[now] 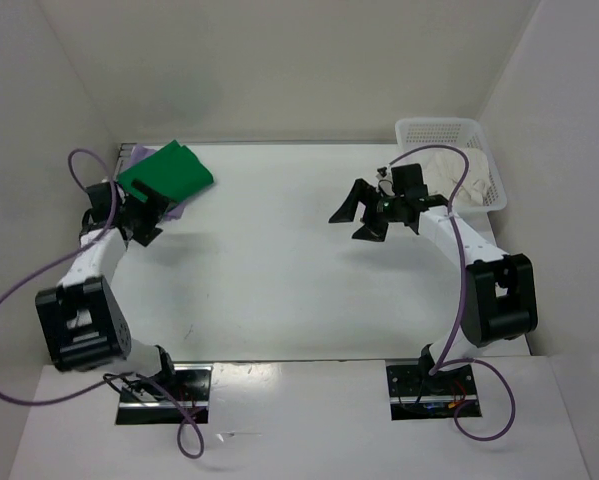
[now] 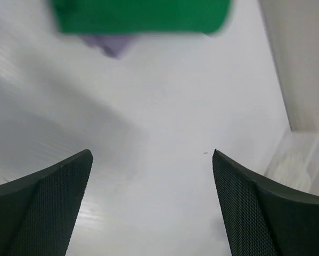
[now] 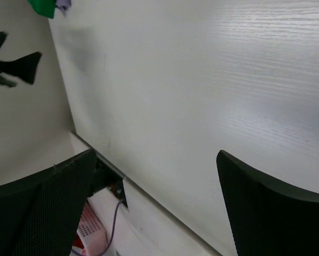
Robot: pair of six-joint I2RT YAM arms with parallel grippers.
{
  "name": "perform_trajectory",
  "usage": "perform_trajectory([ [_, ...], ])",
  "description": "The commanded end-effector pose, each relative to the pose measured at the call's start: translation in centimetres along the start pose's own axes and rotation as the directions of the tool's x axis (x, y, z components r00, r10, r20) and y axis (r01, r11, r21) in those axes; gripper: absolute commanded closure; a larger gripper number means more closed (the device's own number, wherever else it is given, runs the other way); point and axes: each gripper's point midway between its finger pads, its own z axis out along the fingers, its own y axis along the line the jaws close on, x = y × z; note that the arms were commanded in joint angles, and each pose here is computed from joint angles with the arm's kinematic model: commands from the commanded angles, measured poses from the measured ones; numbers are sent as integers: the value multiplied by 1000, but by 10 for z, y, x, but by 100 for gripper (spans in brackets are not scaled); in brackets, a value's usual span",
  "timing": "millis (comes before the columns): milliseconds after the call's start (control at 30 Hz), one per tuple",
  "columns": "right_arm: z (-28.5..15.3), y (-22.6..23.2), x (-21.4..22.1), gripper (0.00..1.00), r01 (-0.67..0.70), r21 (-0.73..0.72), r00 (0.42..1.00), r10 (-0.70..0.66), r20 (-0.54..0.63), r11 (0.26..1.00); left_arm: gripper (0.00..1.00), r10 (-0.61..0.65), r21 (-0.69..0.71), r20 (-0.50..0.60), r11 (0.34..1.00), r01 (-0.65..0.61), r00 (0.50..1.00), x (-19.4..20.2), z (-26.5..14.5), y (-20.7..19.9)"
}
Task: Fold and stack the t-shirts
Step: Put the neatly folded tshirt into the corner of the board with the left arm, then grab crumpled tshirt from bin with the right arm
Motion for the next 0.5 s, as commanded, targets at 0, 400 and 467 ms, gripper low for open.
perform_trajectory([
  [0,-9,-9,-1,0,30,59,998,-33,44,998,0,143,167,-55,977,-132,988,45,-53,-52],
  [400,20,18,83,0,-134,80,988,139,-61,988,0,479,432,-563,865,-254,673,325,-122,-85],
  [467,25,30,91,0,-121,82,991,125,-47,989,0,489,469,-545,851,-236,681,321,-118,-89],
])
